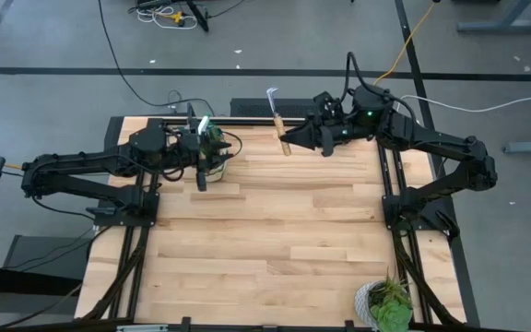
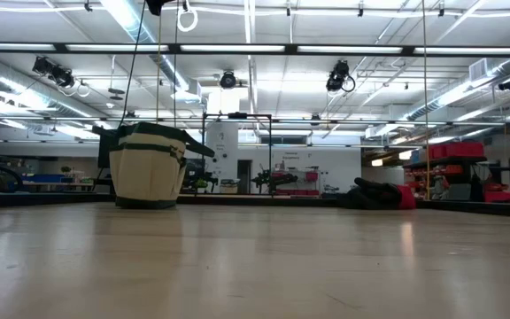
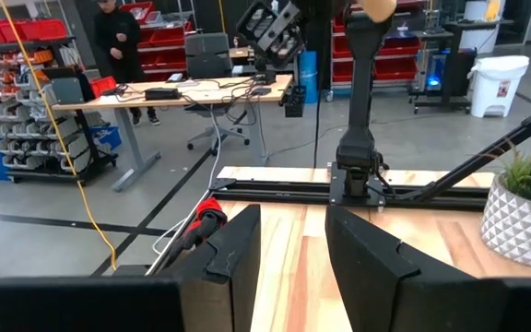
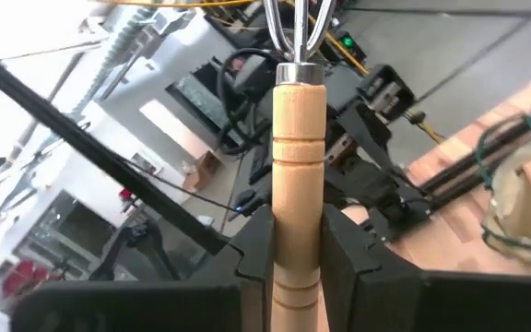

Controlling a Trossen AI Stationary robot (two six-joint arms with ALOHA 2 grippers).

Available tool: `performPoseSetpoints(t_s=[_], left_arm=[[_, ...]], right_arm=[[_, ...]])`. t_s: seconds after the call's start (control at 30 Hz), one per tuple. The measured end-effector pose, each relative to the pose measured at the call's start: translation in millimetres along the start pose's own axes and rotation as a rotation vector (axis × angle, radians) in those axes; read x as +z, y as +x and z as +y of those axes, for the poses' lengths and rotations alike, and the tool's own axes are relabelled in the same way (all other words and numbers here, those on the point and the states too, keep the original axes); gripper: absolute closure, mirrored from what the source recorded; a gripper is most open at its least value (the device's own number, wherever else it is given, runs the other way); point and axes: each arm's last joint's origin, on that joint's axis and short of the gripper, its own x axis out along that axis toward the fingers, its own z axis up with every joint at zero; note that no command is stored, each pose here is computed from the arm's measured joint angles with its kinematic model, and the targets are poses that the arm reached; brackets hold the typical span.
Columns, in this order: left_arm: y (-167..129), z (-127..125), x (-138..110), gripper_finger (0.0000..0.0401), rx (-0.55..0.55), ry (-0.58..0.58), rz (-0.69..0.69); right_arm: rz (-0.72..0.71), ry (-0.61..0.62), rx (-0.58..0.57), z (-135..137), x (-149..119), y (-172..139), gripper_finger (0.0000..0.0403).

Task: Pick & Place Garden tools in Gardening bag
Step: Put the brown hand rake into the gardening bag

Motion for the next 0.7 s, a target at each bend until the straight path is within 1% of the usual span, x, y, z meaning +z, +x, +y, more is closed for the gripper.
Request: performPoseSetpoints(t_s=[0.13, 0.27, 0.57, 0.63, 0.7], left_arm=[[0.0, 0.0, 0.3, 0.0270, 0.000, -0.008, -0.003], [0.0, 0.0, 0.5, 0.0270, 0.000, -0.006, -0.005], [2.7, 0.1, 7.2, 0.0270, 0.006, 0.016, -0.083], [3.0, 0.2, 9.3, 0.0270, 0.009, 0.038, -0.108], [6.0, -0.5, 9.7, 0.0270, 0.011, 0.087, -0.118]], right_arm=[[0.009, 0.092, -0.068, -4.6, -3.3, -0.2, 0.0353], [0.019, 0.125, -0.113, -7.8, -6.0, -0.4, 0.0353], [0.020, 0.131, -0.121, -8.9, -6.4, 0.2, 0.0353], [0.018, 0.149, -0.121, -8.8, -6.3, 0.2, 0.0353], [0.017, 0.174, -0.122, -9.0, -6.3, 0.3, 0.0353]])
